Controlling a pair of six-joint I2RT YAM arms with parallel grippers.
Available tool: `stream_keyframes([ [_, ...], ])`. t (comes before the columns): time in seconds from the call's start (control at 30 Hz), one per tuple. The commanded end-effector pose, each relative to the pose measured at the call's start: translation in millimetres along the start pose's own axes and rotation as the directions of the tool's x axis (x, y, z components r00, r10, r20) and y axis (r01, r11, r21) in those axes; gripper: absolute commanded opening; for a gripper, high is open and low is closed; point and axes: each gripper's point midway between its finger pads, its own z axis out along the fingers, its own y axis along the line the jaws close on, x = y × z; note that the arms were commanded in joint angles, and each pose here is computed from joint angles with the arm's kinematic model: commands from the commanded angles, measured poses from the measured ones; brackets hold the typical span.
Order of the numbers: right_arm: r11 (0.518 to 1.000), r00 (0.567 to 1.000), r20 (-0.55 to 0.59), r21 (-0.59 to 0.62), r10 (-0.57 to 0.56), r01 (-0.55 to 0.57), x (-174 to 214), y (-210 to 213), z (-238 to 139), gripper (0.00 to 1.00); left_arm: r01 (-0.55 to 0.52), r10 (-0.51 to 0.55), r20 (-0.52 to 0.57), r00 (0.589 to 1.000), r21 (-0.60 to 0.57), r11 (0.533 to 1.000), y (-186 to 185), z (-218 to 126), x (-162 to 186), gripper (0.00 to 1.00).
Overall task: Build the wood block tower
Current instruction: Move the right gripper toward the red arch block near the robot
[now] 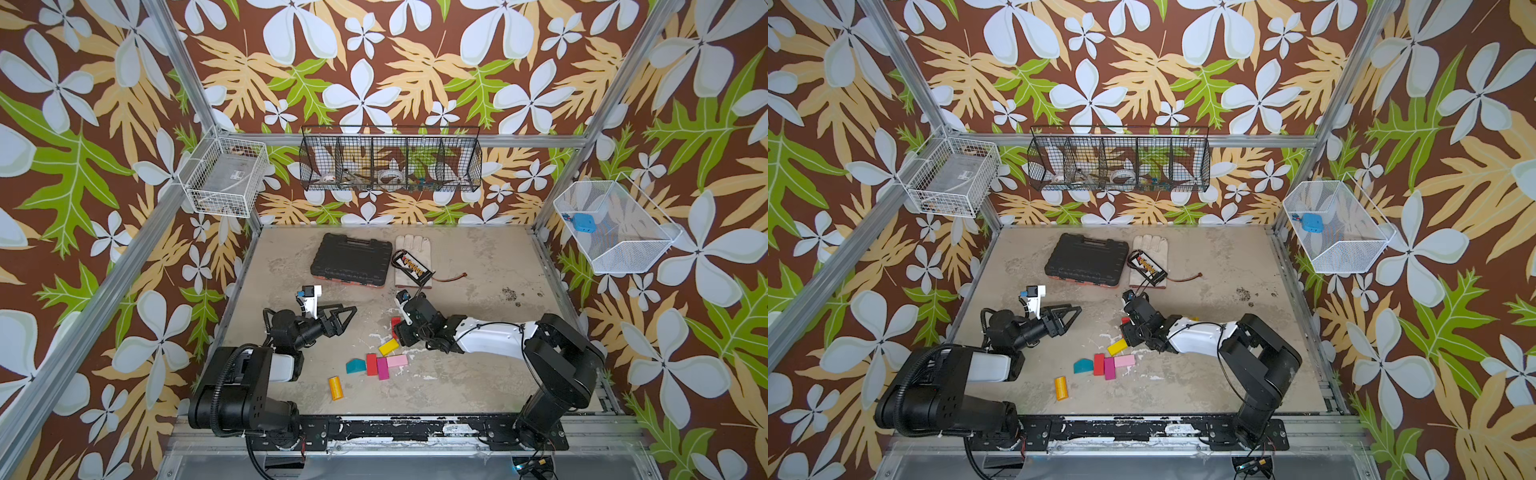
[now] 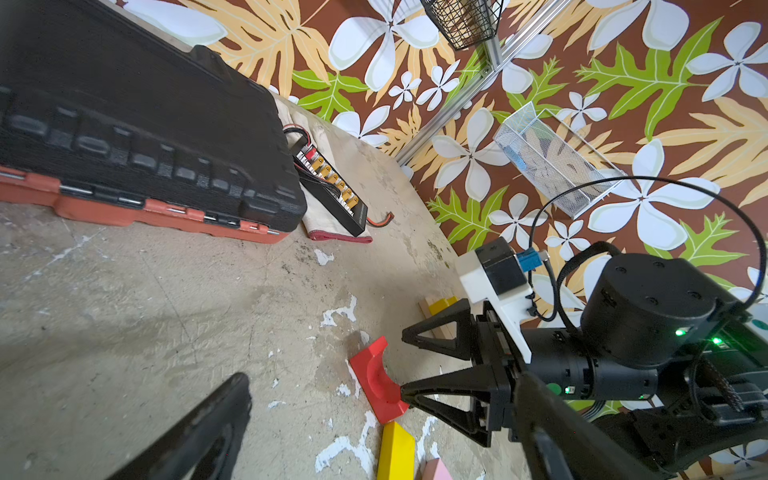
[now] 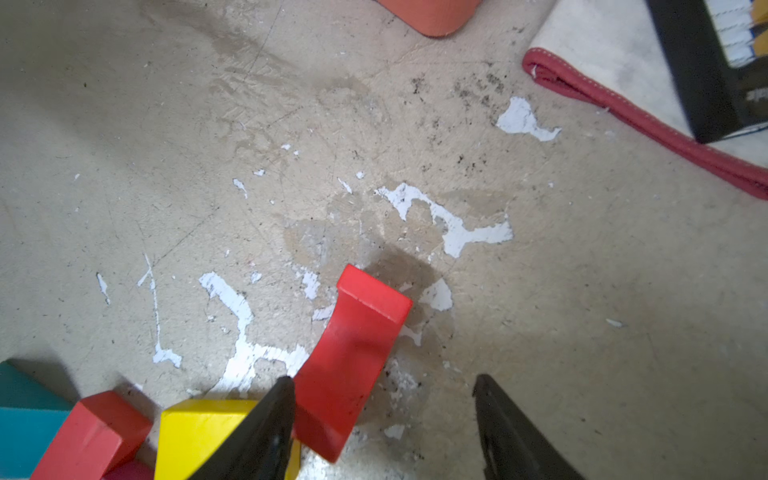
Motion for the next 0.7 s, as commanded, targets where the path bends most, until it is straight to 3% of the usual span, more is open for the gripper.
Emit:
stream_keyframes([
  [0.0, 1.0, 1.0, -0.025, -0.022, -0.017, 0.017, 6.9, 4.1, -0.3, 0.69, -0.027, 0.027, 0.01, 1.0, 0.029, 0.999, -6.6, 0.7, -4.8, 1.0],
  [0.3, 0.999, 0.998, -0.042, -0.004, -0.042, 0.042, 8.3, 8.3, 4.4, 0.69, -0.026, 0.026, 0.01, 1.0, 0.03, 0.999, -6.6, 0.9, -4.7, 1.0],
  [0.33, 0.999, 0.998, -0.053, 0.013, -0.04, 0.041, 9.9, 5.9, 6.9, 0.69, -0.026, 0.026, 0.009, 1.0, 0.032, 0.999, -7.1, 1.1, -4.3, 1.0],
  [0.37, 0.994, 0.994, -0.102, 0.107, -0.025, 0.036, 18.7, -9.0, 16.7, 0.69, -0.026, 0.026, 0.009, 1.0, 0.034, 0.999, -7.1, 1.3, -4.8, 1.0],
  [0.67, 0.978, 0.997, -0.082, 0.209, 0.006, 0.011, 19.6, -29.3, 6.2, 0.69, -0.025, 0.024, 0.007, 1.0, 0.036, 0.999, -7.2, 1.6, -4.3, 1.0],
])
